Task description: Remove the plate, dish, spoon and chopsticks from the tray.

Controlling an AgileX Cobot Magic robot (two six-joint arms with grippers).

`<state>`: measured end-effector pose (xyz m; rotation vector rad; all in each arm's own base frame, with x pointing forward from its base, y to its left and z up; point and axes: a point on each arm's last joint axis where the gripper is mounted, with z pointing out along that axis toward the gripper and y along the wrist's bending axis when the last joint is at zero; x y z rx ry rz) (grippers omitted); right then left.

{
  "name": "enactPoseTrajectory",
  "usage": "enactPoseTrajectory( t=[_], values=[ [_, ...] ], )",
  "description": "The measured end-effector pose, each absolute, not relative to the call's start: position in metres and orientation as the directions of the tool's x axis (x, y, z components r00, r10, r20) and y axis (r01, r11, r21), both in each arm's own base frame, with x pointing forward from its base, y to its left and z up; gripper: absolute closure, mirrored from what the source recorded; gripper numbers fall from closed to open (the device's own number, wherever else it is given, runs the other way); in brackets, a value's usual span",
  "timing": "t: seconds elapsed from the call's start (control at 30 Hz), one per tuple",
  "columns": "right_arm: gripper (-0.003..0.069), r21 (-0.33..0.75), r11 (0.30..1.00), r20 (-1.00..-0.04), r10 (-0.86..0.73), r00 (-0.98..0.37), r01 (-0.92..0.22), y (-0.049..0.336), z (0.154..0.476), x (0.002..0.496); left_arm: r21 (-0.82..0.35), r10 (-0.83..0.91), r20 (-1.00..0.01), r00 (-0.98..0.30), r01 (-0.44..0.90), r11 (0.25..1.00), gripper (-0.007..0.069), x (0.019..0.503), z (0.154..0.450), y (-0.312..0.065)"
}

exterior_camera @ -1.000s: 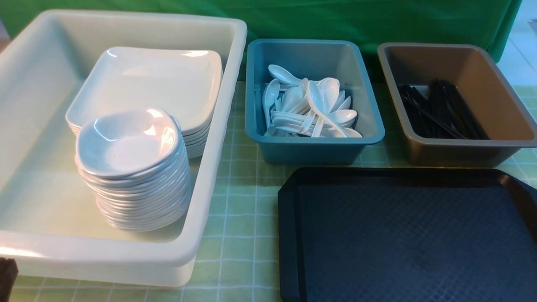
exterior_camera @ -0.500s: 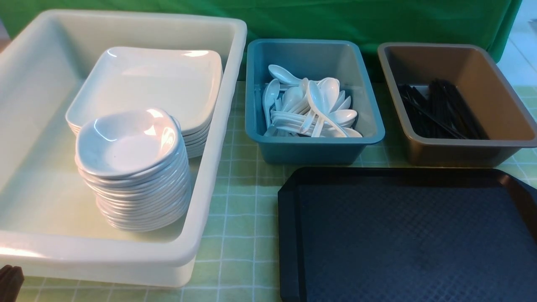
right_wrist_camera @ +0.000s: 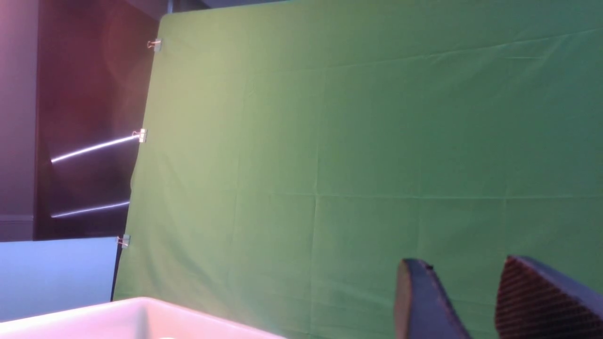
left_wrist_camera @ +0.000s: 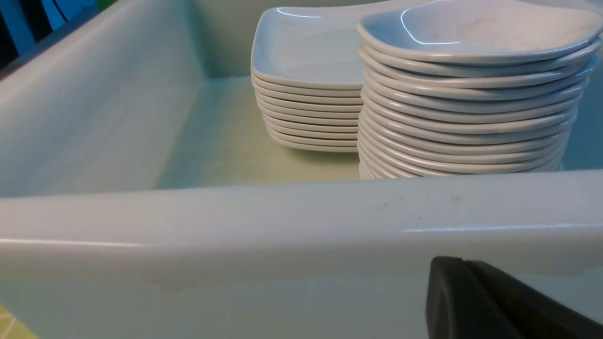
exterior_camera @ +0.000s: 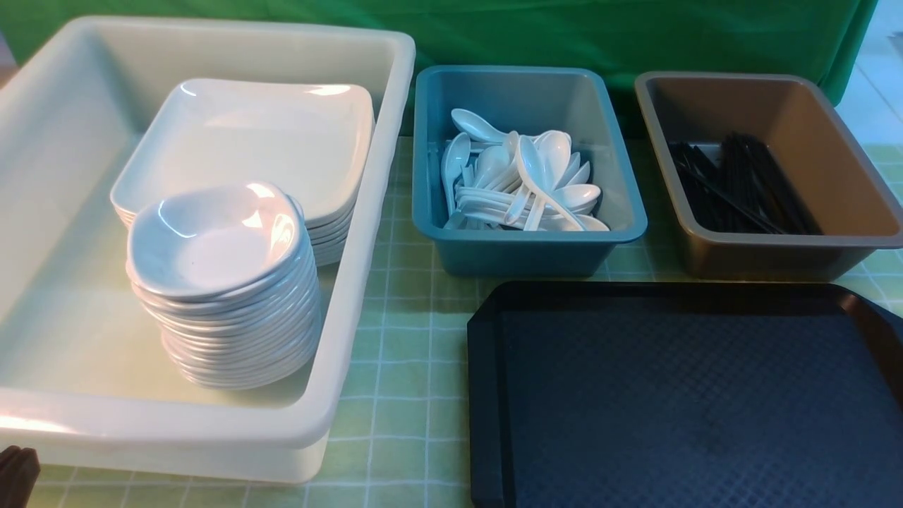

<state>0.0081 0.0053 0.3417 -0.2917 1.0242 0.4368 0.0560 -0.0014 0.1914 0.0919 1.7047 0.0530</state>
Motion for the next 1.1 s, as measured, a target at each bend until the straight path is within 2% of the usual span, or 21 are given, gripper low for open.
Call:
enactPoseTrajectory(
  t=[0.33,0.53,0.6,0.7,0.9,1.0,1.1],
  values=[
    [0.0419,-0.071,0.886,-0.903,0.137,0.406,-0.458,0.009,0.330,0.016,0.089,0.092,-0.986,-0.136,0.031,0.996,0.0643,0.056,0.191,-0.001],
    [0.0419,-0.090,0.888,-0.942,0.071,0.327,-0.451,0.014,0.305,0.026,0.089,0.092,-0.986,-0.136,0.031,0.996,0.0642,0.056,0.191,-0.001],
    [0.0418,-0.093,0.906,-0.954,0.038,0.296,-0.414,0.015,0.291,0.031,0.090,0.093,-0.986,-0.136,0.031,0.995,0.0642,0.056,0.191,-0.001],
    [0.0418,-0.113,0.948,-0.979,-0.055,0.195,-0.299,0.014,0.261,0.043,0.089,0.093,-0.987,-0.135,0.031,0.996,0.0642,0.056,0.191,-0.001],
    [0.0418,-0.144,0.989,-0.984,-0.148,-0.103,-0.041,0.001,0.195,0.056,0.091,0.094,-0.986,-0.135,0.031,0.995,0.0642,0.056,0.191,-0.001],
    [0.0418,-0.144,0.988,-0.976,-0.133,-0.173,0.053,-0.005,0.188,0.056,0.091,0.094,-0.986,-0.135,0.031,0.995,0.0642,0.056,0.191,-0.001],
    [0.0418,-0.144,0.985,-0.975,-0.124,-0.186,0.096,-0.007,0.188,0.055,0.093,0.096,-0.986,-0.136,0.031,0.995,0.0642,0.056,0.191,-0.001]
  ],
)
